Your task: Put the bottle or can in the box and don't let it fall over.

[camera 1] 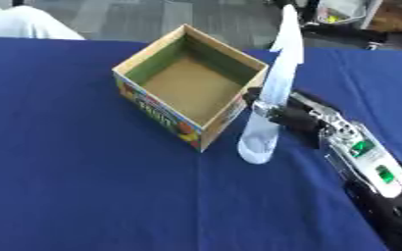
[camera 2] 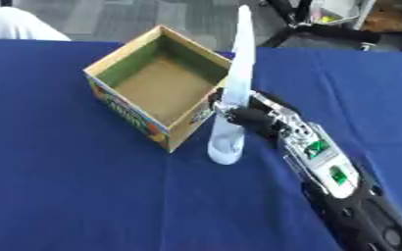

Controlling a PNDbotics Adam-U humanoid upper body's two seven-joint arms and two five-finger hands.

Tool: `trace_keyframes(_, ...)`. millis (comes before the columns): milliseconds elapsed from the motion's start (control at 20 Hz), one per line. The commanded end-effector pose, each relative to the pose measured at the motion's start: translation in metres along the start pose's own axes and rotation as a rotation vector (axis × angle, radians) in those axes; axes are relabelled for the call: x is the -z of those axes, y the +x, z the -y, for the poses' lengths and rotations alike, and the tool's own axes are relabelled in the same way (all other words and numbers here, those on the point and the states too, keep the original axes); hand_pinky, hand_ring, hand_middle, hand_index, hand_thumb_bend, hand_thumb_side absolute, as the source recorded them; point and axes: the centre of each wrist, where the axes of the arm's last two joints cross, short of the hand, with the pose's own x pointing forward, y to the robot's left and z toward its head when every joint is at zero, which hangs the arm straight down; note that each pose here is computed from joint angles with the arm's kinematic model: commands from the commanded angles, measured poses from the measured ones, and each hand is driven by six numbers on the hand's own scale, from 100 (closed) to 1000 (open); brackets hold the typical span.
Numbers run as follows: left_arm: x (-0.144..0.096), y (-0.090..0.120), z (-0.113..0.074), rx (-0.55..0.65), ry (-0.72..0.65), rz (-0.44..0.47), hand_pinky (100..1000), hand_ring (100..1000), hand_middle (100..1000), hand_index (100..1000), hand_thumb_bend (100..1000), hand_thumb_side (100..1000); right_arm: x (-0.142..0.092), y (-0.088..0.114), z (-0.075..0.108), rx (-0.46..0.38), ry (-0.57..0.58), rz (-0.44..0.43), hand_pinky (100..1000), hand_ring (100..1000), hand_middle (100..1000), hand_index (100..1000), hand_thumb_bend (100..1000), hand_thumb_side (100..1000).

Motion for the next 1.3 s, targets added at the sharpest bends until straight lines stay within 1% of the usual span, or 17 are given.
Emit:
trace_keyframes(50,0.005,0.009,0.001,0.009,-0.016,0.033,935,1000,1000,802,381,623,0.000,0.004,0.006,0.003,-0.036,0.005,1000,863,905,627,100,327)
trace_keyframes(100,0.005,0.009,0.001,0.009,-0.016,0.033,936,1000,1000,802,379,623,0.000,0.004,0.006,0.006,-0.044,0.006,983,796,866,575,100,332)
trace_keyframes(150,0.005,0.009,0.001,0.009,-0.016,0.033,936,1000,1000,802,379,623,-0.001,0.004,0.006,0.010,-0.053,0.009,982,790,863,569,100,332)
trace_keyframes(200,0.005,0.009,0.001,0.009,-0.017,0.034,937,1000,1000,801,379,623,0.000,0.003,0.006,0.016,-0.064,0.012,979,778,840,518,100,330)
trace_keyframes(350,0.005,0.009,0.000,0.009,-0.018,0.033,938,1000,1000,801,378,624,-0.001,0.004,0.007,0.041,-0.095,0.028,981,765,825,451,100,337)
trace_keyframes(400,0.005,0.009,0.001,0.010,-0.018,0.034,938,1000,1000,801,377,624,-0.001,0.005,0.007,0.049,-0.103,0.038,978,739,800,407,100,356)
trace_keyframes(450,0.005,0.009,0.001,0.010,-0.019,0.034,938,1000,1000,801,377,624,-0.001,0.006,0.006,0.054,-0.109,0.052,977,727,794,391,100,363)
trace_keyframes(500,0.005,0.009,0.001,0.010,-0.019,0.034,938,1000,1000,801,376,624,-0.001,0.007,0.006,0.058,-0.111,0.065,976,695,773,341,100,377)
trace_keyframes(550,0.005,0.009,0.001,0.010,-0.020,0.034,938,1000,1000,801,376,624,-0.002,0.008,0.005,0.059,-0.111,0.077,975,691,768,334,100,378)
trace_keyframes(600,0.005,0.009,0.001,0.010,-0.020,0.034,939,1000,1000,801,374,623,-0.002,0.009,0.005,0.061,-0.110,0.089,969,684,742,284,100,391)
trace_keyframes(700,0.005,0.009,0.001,0.010,-0.021,0.034,940,1000,1000,800,374,624,-0.003,0.010,0.004,0.062,-0.107,0.113,949,665,732,254,100,417)
trace_keyframes(850,0.005,0.009,0.000,0.011,-0.021,0.033,941,1000,1000,800,374,624,-0.004,0.014,0.003,0.058,-0.098,0.157,912,642,721,238,100,426)
trace_keyframes(900,0.005,0.009,0.000,0.011,-0.021,0.033,941,1000,1000,800,373,625,-0.004,0.015,0.003,0.057,-0.097,0.167,895,635,716,235,100,450)
trace_keyframes(950,0.005,0.009,0.000,0.011,-0.021,0.033,941,1000,1000,800,373,625,-0.005,0.016,0.004,0.055,-0.098,0.179,893,634,714,235,100,430)
trace_keyframes(1200,0.005,0.009,0.000,0.012,-0.021,0.033,941,1000,1000,799,371,625,-0.008,0.022,0.005,0.046,-0.125,0.246,850,615,692,229,100,452)
trace_keyframes(1300,0.005,0.009,0.000,0.012,-0.021,0.033,942,1000,1000,799,368,626,-0.009,0.025,0.005,0.044,-0.133,0.267,788,592,678,225,100,455)
